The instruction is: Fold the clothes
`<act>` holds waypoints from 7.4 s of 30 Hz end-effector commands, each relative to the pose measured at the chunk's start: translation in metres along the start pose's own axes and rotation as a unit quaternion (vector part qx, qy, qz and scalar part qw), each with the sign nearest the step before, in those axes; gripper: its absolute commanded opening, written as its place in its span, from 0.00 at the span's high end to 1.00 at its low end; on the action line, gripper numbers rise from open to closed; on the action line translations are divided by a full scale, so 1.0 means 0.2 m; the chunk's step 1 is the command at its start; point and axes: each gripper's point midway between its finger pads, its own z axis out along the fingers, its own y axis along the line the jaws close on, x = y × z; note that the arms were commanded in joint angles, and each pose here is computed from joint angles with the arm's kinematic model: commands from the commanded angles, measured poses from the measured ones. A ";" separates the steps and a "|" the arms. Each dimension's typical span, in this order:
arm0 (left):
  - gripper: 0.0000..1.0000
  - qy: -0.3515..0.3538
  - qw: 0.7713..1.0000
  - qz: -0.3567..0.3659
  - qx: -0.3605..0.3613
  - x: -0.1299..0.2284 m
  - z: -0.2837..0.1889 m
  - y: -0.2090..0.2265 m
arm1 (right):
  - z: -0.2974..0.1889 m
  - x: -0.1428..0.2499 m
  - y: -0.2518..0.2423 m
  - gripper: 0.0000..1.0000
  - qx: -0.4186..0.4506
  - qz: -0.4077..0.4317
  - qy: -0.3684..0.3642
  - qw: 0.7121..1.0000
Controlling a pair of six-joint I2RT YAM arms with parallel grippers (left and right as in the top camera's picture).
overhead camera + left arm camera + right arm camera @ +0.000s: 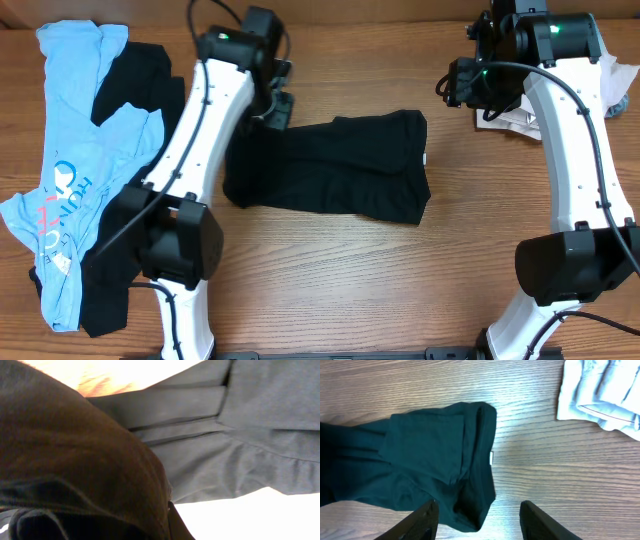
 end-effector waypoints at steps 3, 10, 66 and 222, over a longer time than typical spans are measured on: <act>0.11 0.025 0.999 0.015 0.026 -0.01 0.15 -0.21 | 0.00 -0.01 -0.05 0.44 0.006 0.010 -0.003 1.000; 0.00 0.021 0.999 0.042 -0.001 -0.02 0.18 -0.28 | 0.00 0.00 -0.03 0.43 -0.002 0.010 0.002 1.000; 0.32 0.057 0.966 0.233 0.101 -0.03 0.55 0.16 | 0.00 0.01 -0.04 0.42 -0.001 0.007 0.005 1.000; 0.00 0.005 0.995 0.093 0.045 -0.14 -0.10 -0.18 | 1.10 0.39 0.04 0.35 -0.052 -0.046 0.065 0.995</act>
